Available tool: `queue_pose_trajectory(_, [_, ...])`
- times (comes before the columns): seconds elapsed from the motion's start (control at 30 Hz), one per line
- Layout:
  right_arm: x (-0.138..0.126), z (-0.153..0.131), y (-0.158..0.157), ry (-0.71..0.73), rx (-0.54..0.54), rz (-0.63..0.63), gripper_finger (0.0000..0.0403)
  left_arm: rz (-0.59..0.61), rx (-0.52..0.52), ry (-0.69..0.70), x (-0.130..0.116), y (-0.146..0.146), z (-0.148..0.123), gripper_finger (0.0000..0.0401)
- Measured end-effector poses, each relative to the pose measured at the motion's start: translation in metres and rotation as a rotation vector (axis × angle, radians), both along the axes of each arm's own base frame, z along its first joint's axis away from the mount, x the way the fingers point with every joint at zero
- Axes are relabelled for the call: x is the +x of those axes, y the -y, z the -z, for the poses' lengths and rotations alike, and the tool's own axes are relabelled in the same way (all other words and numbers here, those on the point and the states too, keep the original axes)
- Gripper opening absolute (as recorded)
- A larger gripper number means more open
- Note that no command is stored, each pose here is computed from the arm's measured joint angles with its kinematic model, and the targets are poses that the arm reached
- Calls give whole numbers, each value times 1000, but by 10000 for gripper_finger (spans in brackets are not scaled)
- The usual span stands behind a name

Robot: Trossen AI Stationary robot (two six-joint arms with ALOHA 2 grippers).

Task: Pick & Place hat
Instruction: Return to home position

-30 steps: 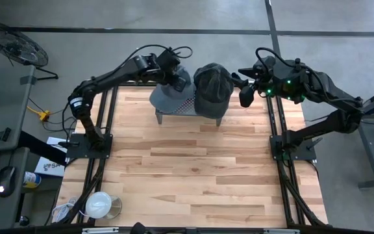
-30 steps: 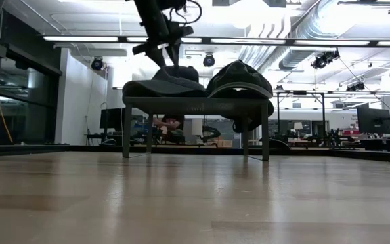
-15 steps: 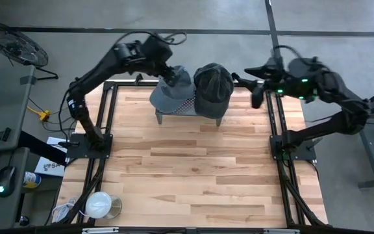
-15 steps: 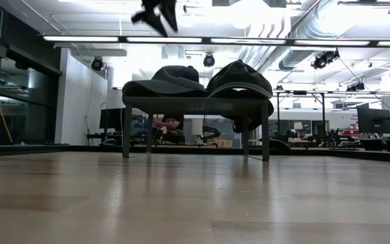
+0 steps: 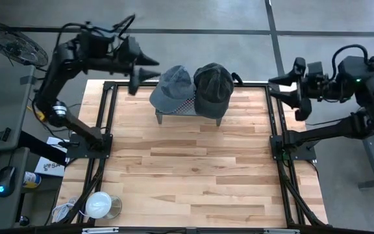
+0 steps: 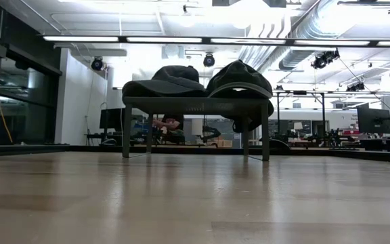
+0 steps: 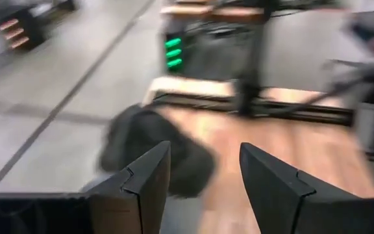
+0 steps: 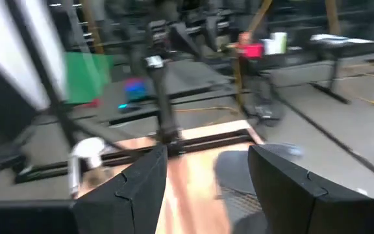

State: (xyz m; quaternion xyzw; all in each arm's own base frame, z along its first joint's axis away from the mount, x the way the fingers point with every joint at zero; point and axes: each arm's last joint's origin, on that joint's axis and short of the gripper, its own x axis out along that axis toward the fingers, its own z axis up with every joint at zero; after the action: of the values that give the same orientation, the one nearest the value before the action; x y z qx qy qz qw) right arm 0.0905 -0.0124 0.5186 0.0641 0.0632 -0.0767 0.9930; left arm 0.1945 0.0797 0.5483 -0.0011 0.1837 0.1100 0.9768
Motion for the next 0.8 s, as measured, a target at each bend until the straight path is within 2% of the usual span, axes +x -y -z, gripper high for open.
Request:
queue_pose_trajectory(0.13, [4,3,0,-12,-1,-26,209,148,-26,26,-11,9,-4,181])
queue_pose_trajectory(0.2, [16,11,0,2,-3,-65,209,195,-47,5,-11,11,-1,181])
queue_pose_trajectory(0.3, [35,39,1,40,15,-129,209,286,-86,-17,-6,11,7,181])
queue_pose_trajectory(0.4, [50,76,2,89,65,-132,208,364,-141,-23,4,10,22,181])
queue_pose_trajectory(0.63, [47,138,2,249,180,-128,208,384,-234,73,8,16,79,181])
queue_pose_trajectory(0.8, [37,174,2,317,274,-93,208,336,-303,196,-18,35,128,181])
